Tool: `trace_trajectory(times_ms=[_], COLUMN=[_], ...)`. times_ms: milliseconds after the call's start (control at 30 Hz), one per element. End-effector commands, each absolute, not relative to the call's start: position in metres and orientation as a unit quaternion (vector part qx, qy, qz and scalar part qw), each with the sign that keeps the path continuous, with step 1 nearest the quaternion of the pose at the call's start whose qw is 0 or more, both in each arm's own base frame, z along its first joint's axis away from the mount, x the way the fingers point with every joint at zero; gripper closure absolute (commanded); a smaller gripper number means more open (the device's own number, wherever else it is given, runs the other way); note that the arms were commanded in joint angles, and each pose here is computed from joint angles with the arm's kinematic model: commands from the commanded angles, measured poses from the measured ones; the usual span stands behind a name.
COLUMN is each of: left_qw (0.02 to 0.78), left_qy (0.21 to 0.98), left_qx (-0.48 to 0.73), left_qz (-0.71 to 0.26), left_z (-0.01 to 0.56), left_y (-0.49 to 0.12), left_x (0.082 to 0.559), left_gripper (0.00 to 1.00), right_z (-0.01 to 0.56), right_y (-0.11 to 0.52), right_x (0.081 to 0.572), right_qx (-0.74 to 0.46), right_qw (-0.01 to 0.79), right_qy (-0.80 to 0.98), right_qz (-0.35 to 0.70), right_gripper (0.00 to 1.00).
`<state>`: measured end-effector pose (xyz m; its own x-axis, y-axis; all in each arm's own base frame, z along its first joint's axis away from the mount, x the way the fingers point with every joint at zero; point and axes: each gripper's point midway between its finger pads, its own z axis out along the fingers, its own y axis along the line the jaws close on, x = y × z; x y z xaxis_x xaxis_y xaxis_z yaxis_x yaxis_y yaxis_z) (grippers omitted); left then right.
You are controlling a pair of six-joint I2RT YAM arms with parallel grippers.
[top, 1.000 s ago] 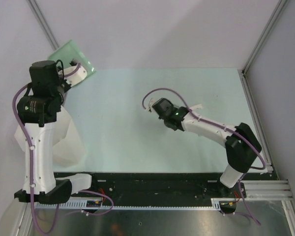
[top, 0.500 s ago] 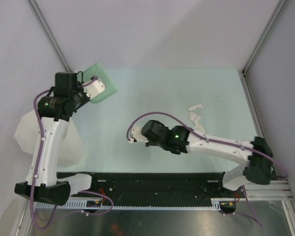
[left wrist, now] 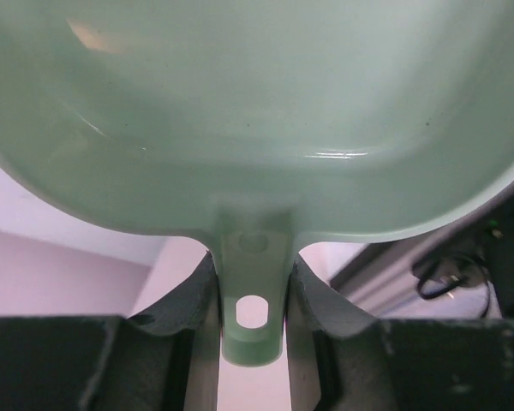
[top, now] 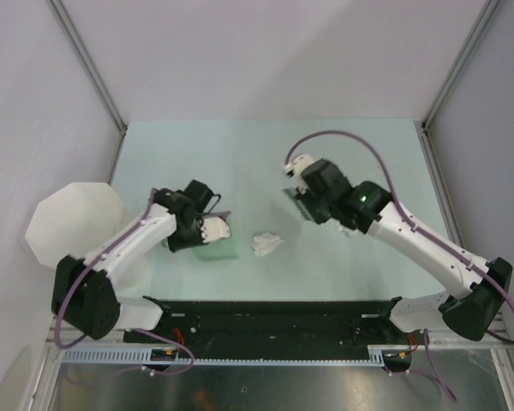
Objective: Sweep away the paper scraps from the table
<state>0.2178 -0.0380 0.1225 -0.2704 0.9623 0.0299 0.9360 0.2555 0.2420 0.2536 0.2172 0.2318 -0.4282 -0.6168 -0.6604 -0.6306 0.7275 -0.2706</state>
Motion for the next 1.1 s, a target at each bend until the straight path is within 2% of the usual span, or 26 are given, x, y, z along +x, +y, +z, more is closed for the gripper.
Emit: trace_trajectory(times_ms=[0, 267, 433, 633, 667, 800, 1033, 1067], left_qw=[-0.027, -0.094, -0.106, -0.090, -0.089, -0.085, -0.056, -0.045], left_qy=[0.793, 0.794, 0.798, 0.803, 0.804, 0.805, 0.800, 0.797], left_qx=[0.604, 0.600, 0.593, 0.588, 0.587, 0.587, 0.588, 0.587], left_qz=[0.067, 0.012, 0.014, 0.028, 0.024, -0.004, -0.106, -0.135], left_z=[0.091, 0.064, 0.052, 0.044, 0.042, 0.038, 0.043, 0.046], left_y=[-0.039, -0.061, -0.069, -0.074, -0.076, -0.087, -0.116, -0.127], left_x=[0.182, 0.188, 0.202, 0.214, 0.214, 0.208, 0.187, 0.184], left_gripper=[1.00, 1.00, 1.00, 1.00, 1.00, 1.00, 1.00, 1.00], right_z=[0.228, 0.199, 0.169, 0.174, 0.188, 0.221, 0.229, 0.239], right_y=[0.208, 0.207, 0.211, 0.288, 0.315, 0.365, 0.321, 0.308], right_x=[0.250, 0.263, 0.269, 0.246, 0.236, 0.219, 0.260, 0.268], right_qx=[-0.240, -0.227, -0.236, -0.309, -0.334, -0.370, -0.306, -0.293], right_qw=[0.313, 0.229, 0.183, 0.162, 0.167, 0.181, 0.261, 0.294], right_qy=[0.910, 0.928, 0.943, 0.899, 0.873, 0.815, 0.859, 0.864], right_qz=[0.127, 0.184, 0.145, 0.264, 0.314, 0.408, 0.316, 0.286], right_gripper=[1.00, 1.00, 1.00, 1.00, 1.00, 1.00, 1.00, 1.00])
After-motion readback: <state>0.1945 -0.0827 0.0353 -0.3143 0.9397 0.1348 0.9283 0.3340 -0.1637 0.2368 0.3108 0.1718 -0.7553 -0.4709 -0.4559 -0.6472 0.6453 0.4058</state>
